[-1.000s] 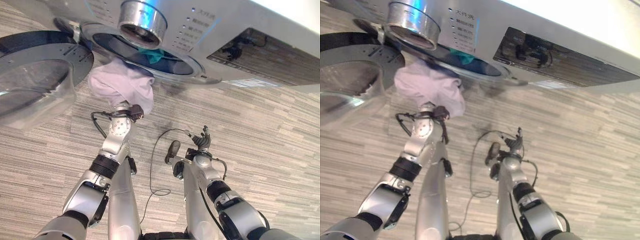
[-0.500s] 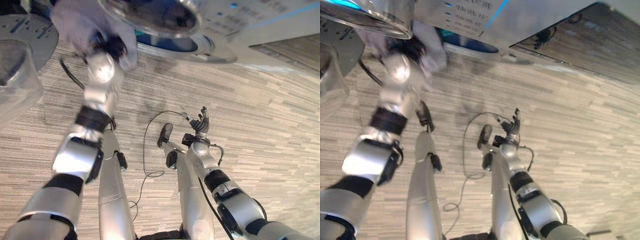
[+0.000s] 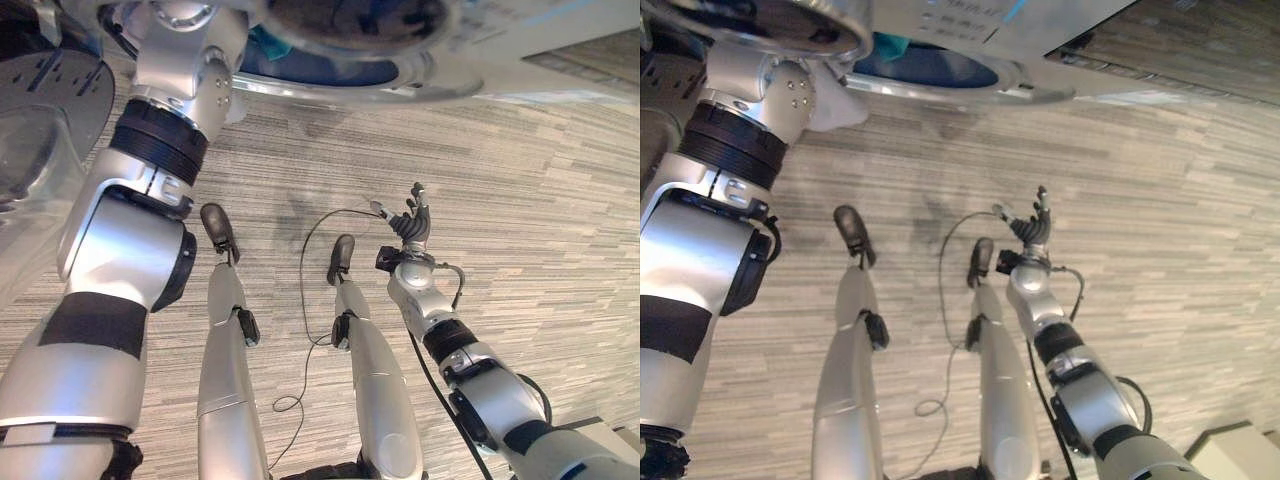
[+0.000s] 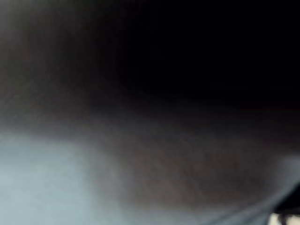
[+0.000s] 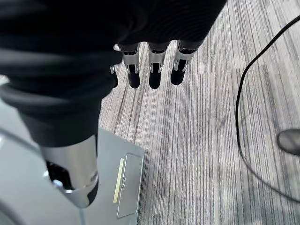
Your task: Grab the laundry basket,head to the washer,open it,put in the laundry and shut it.
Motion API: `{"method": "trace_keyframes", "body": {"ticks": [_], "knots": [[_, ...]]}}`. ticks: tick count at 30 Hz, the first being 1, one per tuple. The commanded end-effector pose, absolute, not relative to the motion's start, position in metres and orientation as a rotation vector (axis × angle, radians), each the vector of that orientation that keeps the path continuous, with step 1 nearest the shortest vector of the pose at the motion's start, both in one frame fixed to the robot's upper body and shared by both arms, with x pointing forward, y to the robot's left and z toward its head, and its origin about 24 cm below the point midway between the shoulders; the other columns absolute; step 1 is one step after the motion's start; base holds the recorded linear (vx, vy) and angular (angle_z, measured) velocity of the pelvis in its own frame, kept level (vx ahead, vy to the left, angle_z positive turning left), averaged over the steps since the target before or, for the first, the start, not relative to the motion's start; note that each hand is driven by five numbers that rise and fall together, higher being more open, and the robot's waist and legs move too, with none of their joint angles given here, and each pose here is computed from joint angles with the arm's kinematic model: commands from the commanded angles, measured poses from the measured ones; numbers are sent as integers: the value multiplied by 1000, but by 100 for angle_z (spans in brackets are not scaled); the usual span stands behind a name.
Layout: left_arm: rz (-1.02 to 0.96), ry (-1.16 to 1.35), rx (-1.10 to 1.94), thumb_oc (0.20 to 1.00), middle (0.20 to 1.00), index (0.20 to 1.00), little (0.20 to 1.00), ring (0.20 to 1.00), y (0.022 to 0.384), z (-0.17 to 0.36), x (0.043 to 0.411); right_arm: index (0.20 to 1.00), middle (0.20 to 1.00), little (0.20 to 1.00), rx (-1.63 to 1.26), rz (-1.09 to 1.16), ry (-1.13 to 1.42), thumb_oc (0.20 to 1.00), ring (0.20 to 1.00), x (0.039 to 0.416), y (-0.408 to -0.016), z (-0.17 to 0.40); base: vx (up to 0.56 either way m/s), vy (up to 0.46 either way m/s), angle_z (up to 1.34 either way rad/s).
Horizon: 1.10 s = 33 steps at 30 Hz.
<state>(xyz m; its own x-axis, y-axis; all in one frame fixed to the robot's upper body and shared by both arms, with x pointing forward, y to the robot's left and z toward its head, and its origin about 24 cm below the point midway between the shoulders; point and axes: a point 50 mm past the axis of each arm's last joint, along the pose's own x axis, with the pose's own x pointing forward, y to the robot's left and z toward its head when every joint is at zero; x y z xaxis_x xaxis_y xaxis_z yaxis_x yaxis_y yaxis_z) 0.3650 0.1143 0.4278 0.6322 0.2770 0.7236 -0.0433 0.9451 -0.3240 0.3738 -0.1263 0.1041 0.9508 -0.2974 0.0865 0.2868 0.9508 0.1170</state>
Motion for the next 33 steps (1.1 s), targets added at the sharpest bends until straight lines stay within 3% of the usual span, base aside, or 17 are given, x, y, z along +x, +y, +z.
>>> {"method": "trace_keyframes", "body": {"ticks": [1,12,18,21,22,24,25,26,28,29,30,31,33], "knots": [[59,-1018,-359,200,200,200,200,200,92,469,337,1000,1000,1000,105,-362,-17,1000,1000,358,-142,72,35,153,-2],[35,-950,-723,200,200,200,200,200,82,481,328,1000,1000,1000,21,-505,-3,1000,1000,344,-177,64,36,59,-21],[136,-997,-586,200,200,200,200,200,102,504,320,1000,1000,1000,-127,-546,-30,1000,1000,334,-208,66,-15,15,-10],[162,-1060,-401,200,200,200,200,200,134,539,303,1000,1000,1000,-286,-614,-131,1000,1000,316,-262,89,24,-84,-10],[153,-1060,-403,1000,1000,1000,1000,1000,135,541,302,1000,1000,1000,-287,-615,-134,1000,1000,315,-263,90,54,-68,-8],[145,-1025,-304,1000,1000,1000,1000,1000,155,545,304,1000,1000,1000,-342,-683,-116,1000,1000,300,-294,91,52,-54,-23],[238,-916,-196,1000,1000,1000,1000,1000,185,528,322,1000,1000,1000,-355,-734,-91,1000,1000,293,-312,91,86,-87,-18],[287,-886,-41,1000,1000,1000,1000,1000,187,525,326,1000,1000,1000,-335,-783,7,1000,1000,278,-329,73,60,-70,-7],[322,-844,63,1000,1000,1000,1000,1000,188,521,330,1000,1000,1000,-321,-785,20,1000,1000,275,-332,68,49,-11,0],[489,-715,387,1000,1000,1000,1000,1000,213,502,342,1000,1000,1000,-294,-778,45,1000,1000,272,-333,59,34,8,4],[491,-716,392,1000,1000,1000,1000,1000,213,503,342,1000,1000,1000,-292,-776,44,1000,1000,273,-333,59,0,0,0],[616,-648,584,1000,1000,1000,1000,1000,222,496,345,1000,1000,1000,-292,-759,52,1000,1000,273,-330,56,10,21,5],[679,-630,810,1000,1000,1000,1000,1000,210,498,346,1000,1000,1000,-287,-691,71,1000,1000,277,-318,47,28,31,8]]}}
